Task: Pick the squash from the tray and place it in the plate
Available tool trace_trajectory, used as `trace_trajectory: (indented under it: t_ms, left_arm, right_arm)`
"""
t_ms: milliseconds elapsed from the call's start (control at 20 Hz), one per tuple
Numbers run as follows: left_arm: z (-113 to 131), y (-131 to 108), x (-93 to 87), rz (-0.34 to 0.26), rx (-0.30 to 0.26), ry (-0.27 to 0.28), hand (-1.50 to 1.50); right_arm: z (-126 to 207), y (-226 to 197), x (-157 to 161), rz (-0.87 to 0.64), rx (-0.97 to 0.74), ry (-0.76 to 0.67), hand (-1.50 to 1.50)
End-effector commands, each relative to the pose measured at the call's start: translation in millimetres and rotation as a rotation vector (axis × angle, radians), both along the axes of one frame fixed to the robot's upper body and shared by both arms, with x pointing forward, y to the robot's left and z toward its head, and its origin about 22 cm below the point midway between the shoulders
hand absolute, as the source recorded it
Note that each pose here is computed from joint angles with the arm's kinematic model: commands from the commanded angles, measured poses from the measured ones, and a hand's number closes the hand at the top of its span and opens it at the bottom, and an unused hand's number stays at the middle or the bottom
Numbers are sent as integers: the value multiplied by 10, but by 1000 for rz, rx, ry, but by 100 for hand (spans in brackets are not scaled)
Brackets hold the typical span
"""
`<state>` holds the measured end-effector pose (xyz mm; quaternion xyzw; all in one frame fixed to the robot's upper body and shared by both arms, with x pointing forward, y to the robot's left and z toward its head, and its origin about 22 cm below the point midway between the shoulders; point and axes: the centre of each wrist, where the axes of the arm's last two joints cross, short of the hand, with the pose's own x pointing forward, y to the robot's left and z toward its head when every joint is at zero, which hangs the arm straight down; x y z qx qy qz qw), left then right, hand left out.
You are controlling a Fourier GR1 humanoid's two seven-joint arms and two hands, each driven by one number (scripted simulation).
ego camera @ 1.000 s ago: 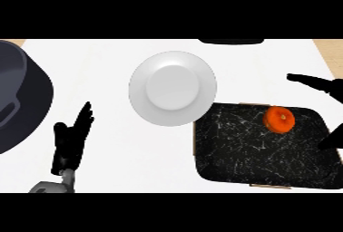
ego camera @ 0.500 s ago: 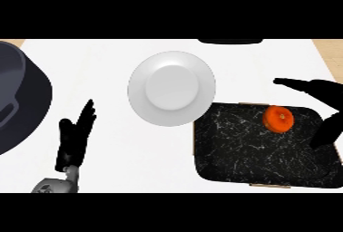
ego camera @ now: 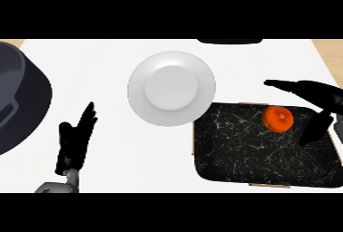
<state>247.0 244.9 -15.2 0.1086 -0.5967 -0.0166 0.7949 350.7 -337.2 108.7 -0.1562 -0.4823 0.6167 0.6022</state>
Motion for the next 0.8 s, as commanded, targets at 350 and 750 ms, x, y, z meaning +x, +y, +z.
trace_trajectory:
  t_ms: [350, 750]
  left_arm:
    - [2, 198, 62, 0, -7, -9, 0]
    - [137, -86, 54, 10, 4, 4, 0]
  right_arm:
    - [-291, 38, 38, 5, -22, 17, -150]
    - [-314, -47, 64, 68, -47, -39, 150]
